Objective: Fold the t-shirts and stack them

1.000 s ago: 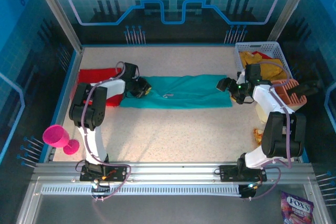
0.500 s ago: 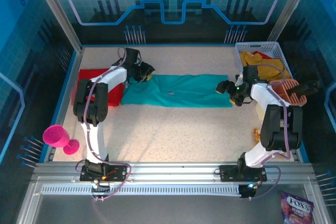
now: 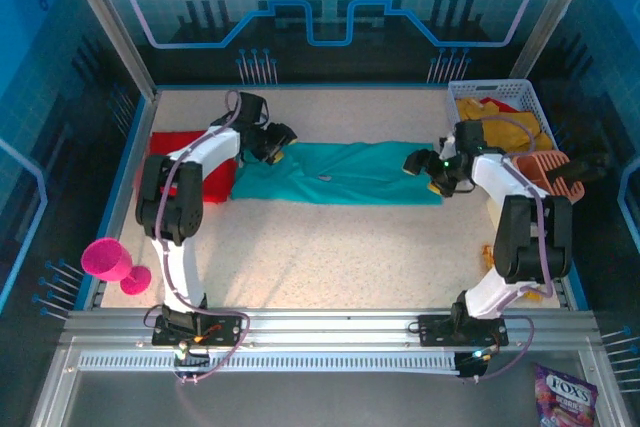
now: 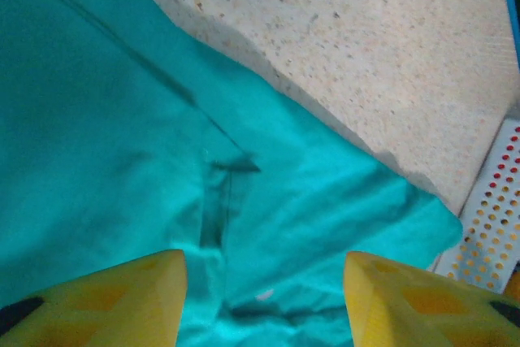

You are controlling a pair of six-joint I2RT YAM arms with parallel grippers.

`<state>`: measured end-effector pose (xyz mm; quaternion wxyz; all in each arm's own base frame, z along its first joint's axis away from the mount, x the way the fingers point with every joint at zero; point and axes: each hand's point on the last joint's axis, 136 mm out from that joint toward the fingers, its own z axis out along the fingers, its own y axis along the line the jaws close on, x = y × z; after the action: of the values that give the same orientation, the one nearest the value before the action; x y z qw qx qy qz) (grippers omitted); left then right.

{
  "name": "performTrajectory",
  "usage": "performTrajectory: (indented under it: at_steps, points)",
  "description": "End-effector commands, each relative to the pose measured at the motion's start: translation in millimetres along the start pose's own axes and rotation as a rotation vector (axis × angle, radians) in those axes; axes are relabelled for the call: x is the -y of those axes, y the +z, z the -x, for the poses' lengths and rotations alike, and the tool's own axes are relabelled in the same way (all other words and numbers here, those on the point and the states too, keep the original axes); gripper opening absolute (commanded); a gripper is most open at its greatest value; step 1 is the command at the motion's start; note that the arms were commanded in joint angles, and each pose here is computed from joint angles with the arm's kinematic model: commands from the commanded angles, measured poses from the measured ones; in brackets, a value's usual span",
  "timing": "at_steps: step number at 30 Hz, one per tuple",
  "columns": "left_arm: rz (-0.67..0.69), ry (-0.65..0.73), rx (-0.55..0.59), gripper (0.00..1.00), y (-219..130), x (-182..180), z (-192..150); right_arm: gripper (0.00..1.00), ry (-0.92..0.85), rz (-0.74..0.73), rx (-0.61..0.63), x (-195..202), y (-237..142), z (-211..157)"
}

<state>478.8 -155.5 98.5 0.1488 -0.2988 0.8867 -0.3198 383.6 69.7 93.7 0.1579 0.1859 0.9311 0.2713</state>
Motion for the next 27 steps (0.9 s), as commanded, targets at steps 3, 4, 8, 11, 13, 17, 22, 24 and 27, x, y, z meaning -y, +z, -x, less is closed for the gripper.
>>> performTrajectory:
  at_steps: [3,4,8,11,13,17,22,24,27]
  points:
    - [0.112,0.071,-0.032,0.54,-10,-23,-18,0.85,-0.093,0.031,-0.012,-45,29,32]
    - [0.138,0.078,-0.041,0.54,-9,-30,-20,0.85,-0.095,0.018,-0.019,-48,35,37]
    - [0.211,0.096,-0.066,0.54,0,-50,-23,0.83,-0.068,-0.015,-0.069,-42,67,45]
    - [0.255,0.111,-0.080,0.53,11,-57,-18,0.81,-0.064,-0.045,-0.083,-37,78,48]
    - [0.289,0.121,-0.104,0.53,21,-62,-15,0.78,-0.060,-0.083,-0.095,-30,81,46]
    - [0.338,0.127,-0.155,0.52,44,-70,-13,0.74,-0.044,-0.217,-0.134,-6,76,30]
    - [0.361,0.139,-0.195,0.51,64,-69,-14,0.72,-0.033,-0.259,-0.178,13,72,1]
    - [0.363,0.148,-0.214,0.50,70,-65,-16,0.70,-0.019,-0.233,-0.204,15,72,-13]
    - [0.361,0.182,-0.241,0.50,78,-54,-16,0.70,-0.001,-0.195,-0.248,15,72,-35]
